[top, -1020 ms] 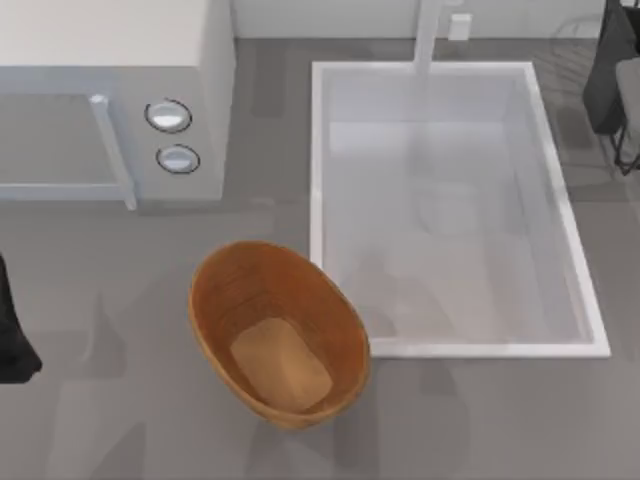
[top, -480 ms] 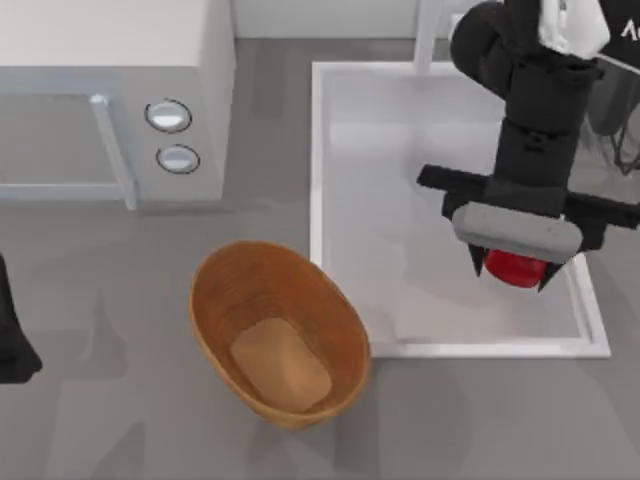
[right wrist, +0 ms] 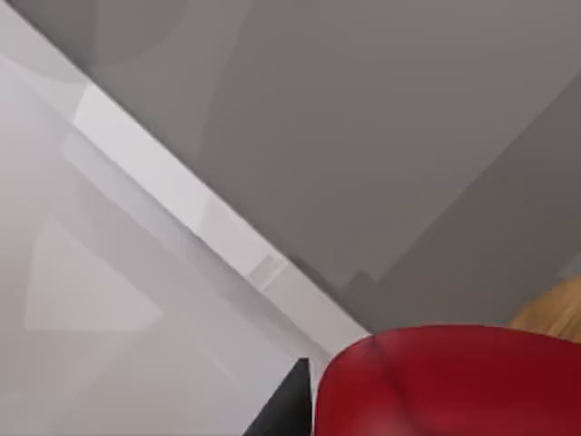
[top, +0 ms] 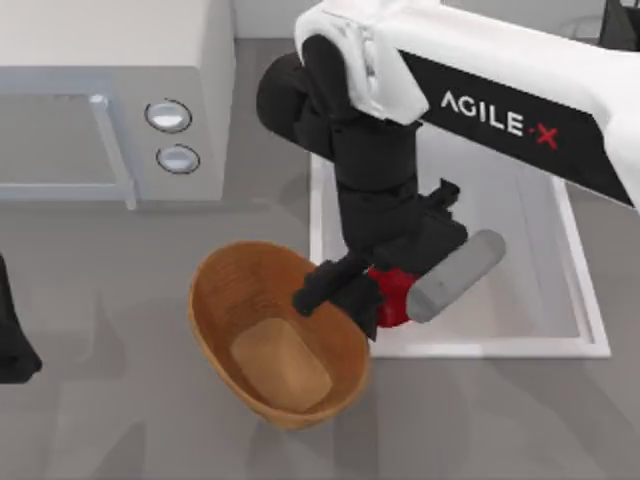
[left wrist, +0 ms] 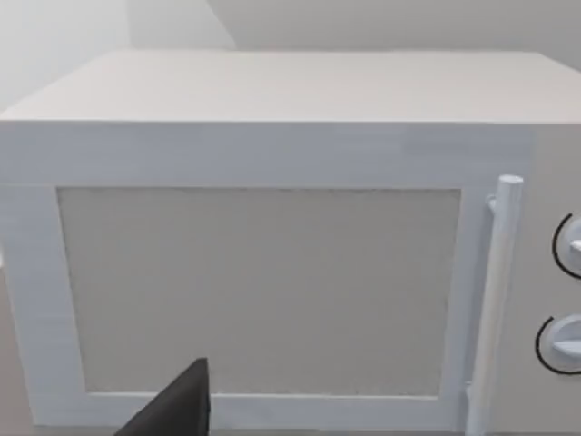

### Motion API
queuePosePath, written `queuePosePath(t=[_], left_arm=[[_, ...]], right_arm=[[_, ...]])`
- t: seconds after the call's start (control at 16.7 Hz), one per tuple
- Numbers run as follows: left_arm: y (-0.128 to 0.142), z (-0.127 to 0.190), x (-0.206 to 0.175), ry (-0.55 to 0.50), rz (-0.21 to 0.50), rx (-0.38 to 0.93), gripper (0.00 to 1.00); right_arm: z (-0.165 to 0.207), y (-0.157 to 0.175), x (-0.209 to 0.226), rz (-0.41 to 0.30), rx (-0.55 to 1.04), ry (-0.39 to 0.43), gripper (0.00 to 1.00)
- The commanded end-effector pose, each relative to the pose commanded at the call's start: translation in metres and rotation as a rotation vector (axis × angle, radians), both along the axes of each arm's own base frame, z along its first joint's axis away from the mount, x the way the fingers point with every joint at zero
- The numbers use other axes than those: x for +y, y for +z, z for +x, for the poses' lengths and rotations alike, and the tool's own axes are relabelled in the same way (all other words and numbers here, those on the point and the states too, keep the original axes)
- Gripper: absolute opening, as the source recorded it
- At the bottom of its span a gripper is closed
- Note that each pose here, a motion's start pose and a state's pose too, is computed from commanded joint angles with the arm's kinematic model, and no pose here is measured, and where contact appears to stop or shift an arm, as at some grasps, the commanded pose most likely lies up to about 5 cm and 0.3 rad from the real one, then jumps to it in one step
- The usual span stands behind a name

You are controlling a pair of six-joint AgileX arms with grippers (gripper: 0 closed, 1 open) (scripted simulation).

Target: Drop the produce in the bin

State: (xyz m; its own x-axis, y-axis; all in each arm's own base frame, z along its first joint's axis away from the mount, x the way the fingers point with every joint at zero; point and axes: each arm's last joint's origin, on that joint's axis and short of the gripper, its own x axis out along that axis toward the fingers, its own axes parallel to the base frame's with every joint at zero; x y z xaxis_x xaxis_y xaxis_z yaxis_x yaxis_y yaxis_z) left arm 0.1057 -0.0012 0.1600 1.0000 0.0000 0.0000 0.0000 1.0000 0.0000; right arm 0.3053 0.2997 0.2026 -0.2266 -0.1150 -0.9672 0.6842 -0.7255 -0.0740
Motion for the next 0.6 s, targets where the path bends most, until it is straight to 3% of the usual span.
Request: queuePosePath(t=[0.18,0.3,0.42,0.6], left_arm=[[0.000,0.000,0.000,0.000,0.000,0.000,1.00],[0.000,0.000,0.000,0.000,0.000,0.000,1.00],[0.000,0.000,0.000,0.000,0.000,0.000,1.00],[0.000,0.000,0.000,0.000,0.000,0.000,1.00]], right_arm=[[-0.023,0.022,0.035,0.076,-0.088,0.332,0.00],[-0.037,0.039,0.051,0.115,-0.160,0.505,0.00],[-0.047,0.054,0.062,0.143,-0.227,0.629,0.00],[-0.056,0.068,0.069,0.161,-0.286,0.717,0.00]])
